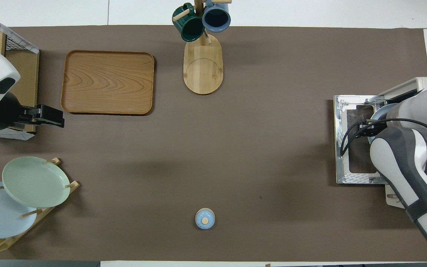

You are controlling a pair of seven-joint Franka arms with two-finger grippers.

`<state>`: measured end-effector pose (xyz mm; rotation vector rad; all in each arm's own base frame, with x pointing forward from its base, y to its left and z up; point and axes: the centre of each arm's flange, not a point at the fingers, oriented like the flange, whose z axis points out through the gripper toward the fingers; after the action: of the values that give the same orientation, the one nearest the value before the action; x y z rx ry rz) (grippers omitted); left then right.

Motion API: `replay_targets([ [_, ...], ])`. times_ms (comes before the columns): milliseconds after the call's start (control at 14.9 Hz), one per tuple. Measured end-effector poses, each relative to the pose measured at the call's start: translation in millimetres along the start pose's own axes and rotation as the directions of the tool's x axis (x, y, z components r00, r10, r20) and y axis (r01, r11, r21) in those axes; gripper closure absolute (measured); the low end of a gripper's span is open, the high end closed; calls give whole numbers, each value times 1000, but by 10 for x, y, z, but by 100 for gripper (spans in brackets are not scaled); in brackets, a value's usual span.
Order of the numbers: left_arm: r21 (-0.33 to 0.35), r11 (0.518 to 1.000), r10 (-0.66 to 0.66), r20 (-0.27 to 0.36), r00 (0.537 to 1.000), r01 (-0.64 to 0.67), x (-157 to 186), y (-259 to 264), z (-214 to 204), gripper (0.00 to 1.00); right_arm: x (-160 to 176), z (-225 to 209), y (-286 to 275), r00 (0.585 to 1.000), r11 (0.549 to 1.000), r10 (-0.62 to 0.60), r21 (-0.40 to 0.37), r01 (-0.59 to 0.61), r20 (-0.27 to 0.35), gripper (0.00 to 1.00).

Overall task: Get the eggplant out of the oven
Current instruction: 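Reach into the oven and grasp the light blue plate with the right gripper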

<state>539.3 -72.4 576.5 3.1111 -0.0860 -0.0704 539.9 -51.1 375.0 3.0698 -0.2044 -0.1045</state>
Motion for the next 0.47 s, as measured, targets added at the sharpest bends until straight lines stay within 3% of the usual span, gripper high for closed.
replay_targets([
  [67,0,1000,0,0,1000,0,0,0,0,0,-6,18,-1,1000,1000,-2,0,2,-1,40],
  [201,0,1000,0,0,1000,0,0,0,0,0,-20,42,4,1000,1000,-29,-1,29,-4,56],
  [335,0,1000,0,0,1000,0,0,0,0,0,-29,61,34,998,998,-65,-7,65,-13,61],
  [469,0,1000,0,0,1000,0,0,0,0,0,-45,73,64,991,990,-132,-57,132,-12,89],
])
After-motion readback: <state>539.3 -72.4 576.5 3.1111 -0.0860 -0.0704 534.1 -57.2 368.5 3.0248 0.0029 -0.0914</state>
